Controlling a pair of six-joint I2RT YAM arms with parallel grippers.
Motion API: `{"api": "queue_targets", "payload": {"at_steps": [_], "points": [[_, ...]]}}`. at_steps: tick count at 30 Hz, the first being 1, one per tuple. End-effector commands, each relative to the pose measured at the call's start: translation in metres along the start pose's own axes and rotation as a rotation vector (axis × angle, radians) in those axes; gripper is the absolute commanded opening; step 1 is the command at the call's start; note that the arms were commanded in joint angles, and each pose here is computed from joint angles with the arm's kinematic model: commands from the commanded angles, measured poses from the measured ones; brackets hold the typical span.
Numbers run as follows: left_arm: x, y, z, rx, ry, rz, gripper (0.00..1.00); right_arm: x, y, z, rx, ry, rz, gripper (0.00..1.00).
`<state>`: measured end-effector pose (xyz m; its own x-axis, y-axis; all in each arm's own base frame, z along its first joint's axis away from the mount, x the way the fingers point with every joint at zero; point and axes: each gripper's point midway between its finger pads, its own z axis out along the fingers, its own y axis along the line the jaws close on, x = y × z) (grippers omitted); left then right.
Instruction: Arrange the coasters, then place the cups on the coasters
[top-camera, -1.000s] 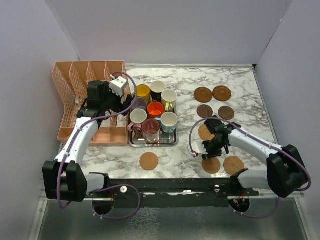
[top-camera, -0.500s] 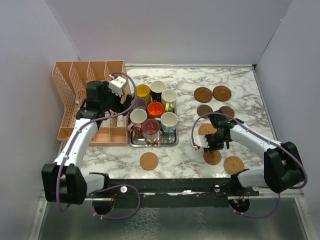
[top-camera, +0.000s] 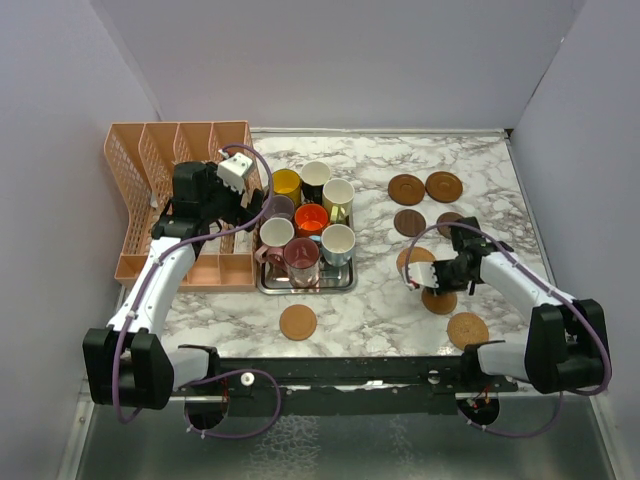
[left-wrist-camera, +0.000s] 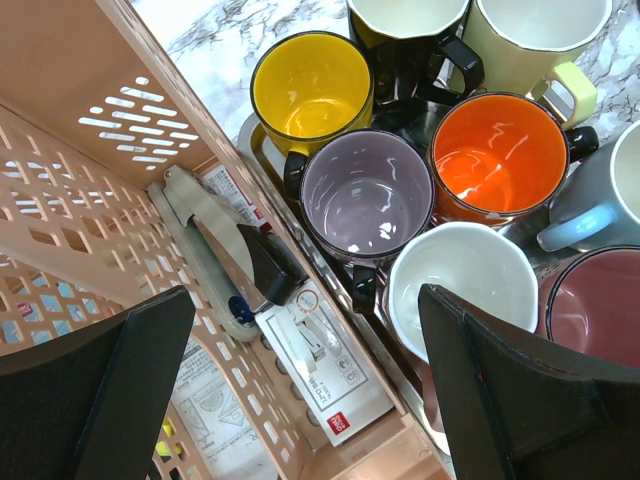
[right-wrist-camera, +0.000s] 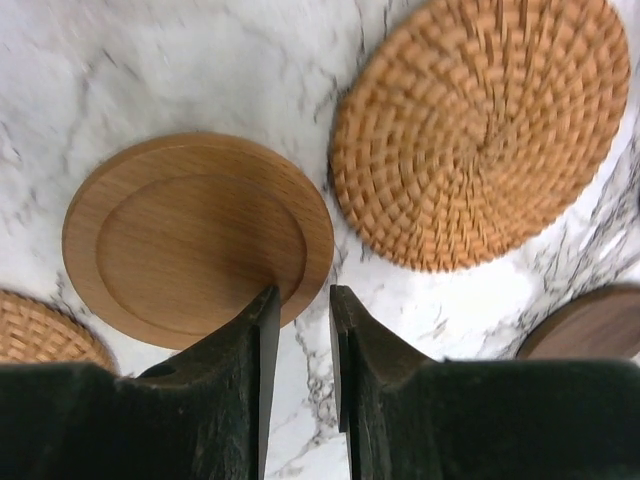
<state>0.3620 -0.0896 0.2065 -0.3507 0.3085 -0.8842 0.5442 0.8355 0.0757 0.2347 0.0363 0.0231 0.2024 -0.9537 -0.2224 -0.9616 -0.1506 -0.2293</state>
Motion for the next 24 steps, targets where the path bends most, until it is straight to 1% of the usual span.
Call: {"api": "queue_targets", "payload": {"at_steps": [1, 9, 14, 18, 21, 24], "points": [[-0.01, -0.001, -0.007, 0.001, -0.043, 0.022, 0.99, 0.04, 0.028, 0.007, -0.08, 0.092, 0.042, 0.27], [-0.009, -0.003, -0.009, 0.002, -0.049, 0.026, 0.99, 0.081, 0.016, -0.001, -0.037, 0.131, 0.111, 0.27], [-0.009, -0.003, -0.01, -0.001, -0.051, 0.031, 0.99, 0.127, 0.01, -0.007, -0.03, 0.173, 0.202, 0.27], [-0.008, -0.004, -0.01, 0.004, -0.052, 0.032, 0.99, 0.158, 0.015, -0.013, -0.023, 0.208, 0.256, 0.27], [-0.007, -0.005, -0.01, 0.007, -0.05, 0.031, 0.99, 0.167, 0.021, -0.017, -0.023, 0.217, 0.274, 0.27], [-0.007, -0.005, -0.009, 0.009, -0.049, 0.029, 0.99, 0.167, 0.027, -0.019, -0.031, 0.215, 0.283, 0.27]]}}
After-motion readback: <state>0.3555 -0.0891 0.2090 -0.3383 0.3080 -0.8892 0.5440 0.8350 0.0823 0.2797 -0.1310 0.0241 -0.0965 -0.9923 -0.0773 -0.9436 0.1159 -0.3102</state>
